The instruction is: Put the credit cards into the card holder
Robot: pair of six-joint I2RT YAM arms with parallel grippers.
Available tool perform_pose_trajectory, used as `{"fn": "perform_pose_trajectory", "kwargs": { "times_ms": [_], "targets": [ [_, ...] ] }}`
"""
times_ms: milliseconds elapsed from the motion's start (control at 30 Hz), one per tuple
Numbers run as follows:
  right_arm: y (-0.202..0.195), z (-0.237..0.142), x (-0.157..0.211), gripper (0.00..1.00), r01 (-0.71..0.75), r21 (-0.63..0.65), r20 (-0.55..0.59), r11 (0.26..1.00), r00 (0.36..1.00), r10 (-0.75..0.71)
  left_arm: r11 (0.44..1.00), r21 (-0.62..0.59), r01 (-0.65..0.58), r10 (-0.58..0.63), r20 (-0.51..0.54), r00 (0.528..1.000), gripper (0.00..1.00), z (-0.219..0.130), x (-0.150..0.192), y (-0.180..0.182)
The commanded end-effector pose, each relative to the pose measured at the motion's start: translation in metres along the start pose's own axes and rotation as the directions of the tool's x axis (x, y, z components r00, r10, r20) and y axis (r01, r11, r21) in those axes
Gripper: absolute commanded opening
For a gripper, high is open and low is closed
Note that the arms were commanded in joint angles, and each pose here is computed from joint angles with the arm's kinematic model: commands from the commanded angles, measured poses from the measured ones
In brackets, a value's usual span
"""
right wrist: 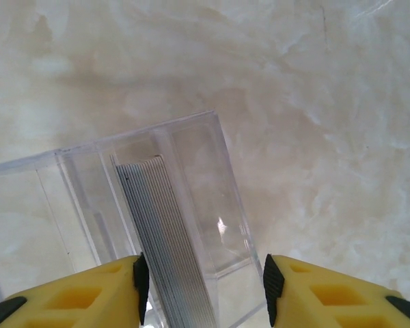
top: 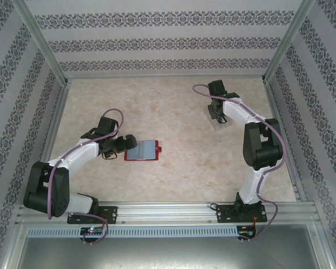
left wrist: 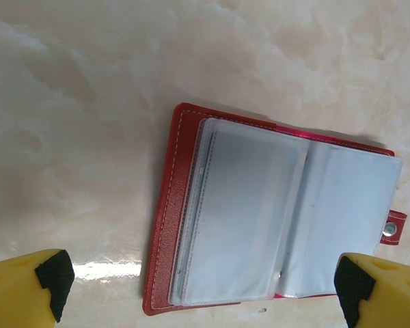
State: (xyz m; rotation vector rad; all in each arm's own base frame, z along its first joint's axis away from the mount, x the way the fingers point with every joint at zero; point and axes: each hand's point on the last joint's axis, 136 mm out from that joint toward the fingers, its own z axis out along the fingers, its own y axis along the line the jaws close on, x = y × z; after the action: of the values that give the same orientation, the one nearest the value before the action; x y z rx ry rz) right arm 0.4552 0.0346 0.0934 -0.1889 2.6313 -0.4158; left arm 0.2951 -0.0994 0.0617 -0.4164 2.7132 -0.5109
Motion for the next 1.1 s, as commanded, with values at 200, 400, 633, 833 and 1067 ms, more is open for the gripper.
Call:
{"fn": "perform_pose_trajectory", "kwargs": {
  "times_ms": [200,400,633,833,1067],
  "targets": [
    [-0.011,-0.007,-0.004,0.26,0.036,0.090,0.014,0.995,0.999,-0.037,1.000,0.013,-0.022,0.022,-0.021,1.000,1.00,0.001,0.003,-0.006],
    [-0.008,-0.009,-0.005,0.14,0.051,0.089,0.012,0.995,0.999,-0.052,0.999,0.023,-0.023,0.023,-0.014,1.000,1.00,-0.002,0.001,-0.009],
    [-0.005,-0.023,-0.011,0.04,0.062,0.092,0.041,0.994,0.997,-0.066,0.999,0.021,-0.027,0.028,-0.017,0.999,1.00,-0.004,0.001,-0.009],
    [0.004,-0.056,-0.021,0.01,0.089,0.097,0.103,0.991,0.990,-0.099,0.999,0.035,-0.023,0.023,-0.013,1.000,1.00,-0.008,0.002,-0.012],
    [0.022,-0.108,-0.029,0.00,0.012,-0.068,0.217,0.998,0.976,0.003,0.998,0.059,-0.032,0.029,0.036,0.999,1.00,-0.026,-0.004,-0.019]
  ]
}}
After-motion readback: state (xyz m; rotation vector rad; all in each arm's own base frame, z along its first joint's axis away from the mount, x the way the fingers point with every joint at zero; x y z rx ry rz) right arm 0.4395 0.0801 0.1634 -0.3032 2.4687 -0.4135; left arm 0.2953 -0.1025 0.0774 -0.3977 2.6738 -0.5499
